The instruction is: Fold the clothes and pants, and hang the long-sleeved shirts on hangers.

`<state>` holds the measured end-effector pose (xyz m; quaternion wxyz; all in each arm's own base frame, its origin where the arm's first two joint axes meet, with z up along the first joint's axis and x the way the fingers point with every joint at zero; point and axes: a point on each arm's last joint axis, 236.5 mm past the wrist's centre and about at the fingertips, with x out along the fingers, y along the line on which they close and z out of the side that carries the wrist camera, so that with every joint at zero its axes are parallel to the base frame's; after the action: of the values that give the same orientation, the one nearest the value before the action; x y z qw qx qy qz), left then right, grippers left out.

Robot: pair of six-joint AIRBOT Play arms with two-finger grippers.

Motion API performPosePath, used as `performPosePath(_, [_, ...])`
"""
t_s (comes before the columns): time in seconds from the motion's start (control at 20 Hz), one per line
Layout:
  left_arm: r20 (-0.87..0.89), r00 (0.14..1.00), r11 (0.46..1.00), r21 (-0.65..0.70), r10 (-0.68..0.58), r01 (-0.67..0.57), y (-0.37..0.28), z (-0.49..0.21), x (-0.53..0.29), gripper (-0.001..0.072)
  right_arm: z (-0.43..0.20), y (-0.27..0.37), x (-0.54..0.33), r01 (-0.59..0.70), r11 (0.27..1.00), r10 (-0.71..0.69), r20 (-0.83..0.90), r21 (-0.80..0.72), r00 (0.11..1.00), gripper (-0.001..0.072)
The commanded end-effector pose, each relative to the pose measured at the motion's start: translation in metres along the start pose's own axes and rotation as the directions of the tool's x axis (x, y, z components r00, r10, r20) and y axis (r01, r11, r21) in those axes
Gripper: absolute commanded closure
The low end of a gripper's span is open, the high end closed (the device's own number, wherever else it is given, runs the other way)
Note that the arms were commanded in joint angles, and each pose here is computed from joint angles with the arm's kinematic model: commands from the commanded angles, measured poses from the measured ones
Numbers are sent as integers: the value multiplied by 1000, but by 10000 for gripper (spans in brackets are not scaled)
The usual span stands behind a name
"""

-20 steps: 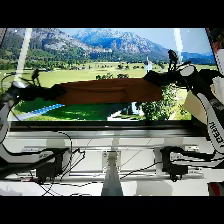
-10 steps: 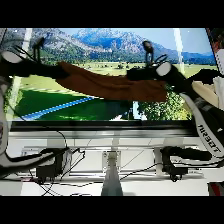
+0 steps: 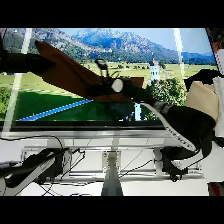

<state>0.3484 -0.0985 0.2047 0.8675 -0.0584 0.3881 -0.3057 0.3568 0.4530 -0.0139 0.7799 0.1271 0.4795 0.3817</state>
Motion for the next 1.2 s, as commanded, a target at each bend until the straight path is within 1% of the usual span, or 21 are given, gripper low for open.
performPosePath(0.0, [18,1000,1000,-28,6,-5,-8,1,-10,689,10,35,6,-24,994,24,0,-111,1000,700])
performPosePath(0.15, [13,999,996,-75,-43,44,-10,3,1,689,12,-21,-14,82,983,-96,-79,-162,992,701])
performPosePath(0.25, [12,992,987,-96,-128,129,-24,8,17,689,6,-82,-41,183,969,-211,-178,-164,961,701])
performPosePath(0.35, [-8,981,976,-100,-196,195,-40,11,47,689,6,-144,-83,288,948,-314,-251,-135,916,702])
performPosePath(0.4, [-26,974,970,-101,-226,222,-50,10,67,689,12,-171,-108,336,936,-352,-257,-105,900,702])
performPosePath(0.5, [-61,959,957,-114,-275,267,-78,7,119,689,32,-216,-161,419,907,-416,-216,-35,883,702])
performPosePath(0.65, [-49,932,926,-142,-359,349,-148,-3,208,689,57,-266,-247,507,857,-496,-118,95,860,702])
performPosePath(0.7, [-17,934,924,-152,-357,351,-166,-4,235,689,58,-280,-273,527,839,-517,-103,133,850,702])
performPosePath(0.75, [21,944,933,-147,-330,329,-177,-7,262,686,54,-294,-298,546,822,-536,-104,164,838,701])
performPosePath(0.8, [63,953,943,-143,-295,301,-184,-9,285,591,46,-306,-319,562,810,-549,-120,171,827,702])
performPosePath(0.85, [92,958,949,-139,-271,282,-190,-12,301,273,34,-319,-336,572,806,-553,-149,151,820,701])
performPosePath(0.9, [100,960,952,-136,-261,273,-197,-18,312,13,27,-331,-347,572,801,-552,-154,176,820,701])
performPosePath(0.95, [90,960,953,-129,-264,274,-202,-24,317,-7,20,-341,-353,552,798,-534,-142,242,834,657])
performPosePath(1.05, [52,959,953,-107,-278,282,-207,-33,316,-6,4,-355,-351,492,794,-482,-124,358,868,226])
performPosePath(1.15, [17,961,957,-93,-275,276,-196,-36,313,-5,-21,-355,-329,405,805,-384,-139,434,913,217])
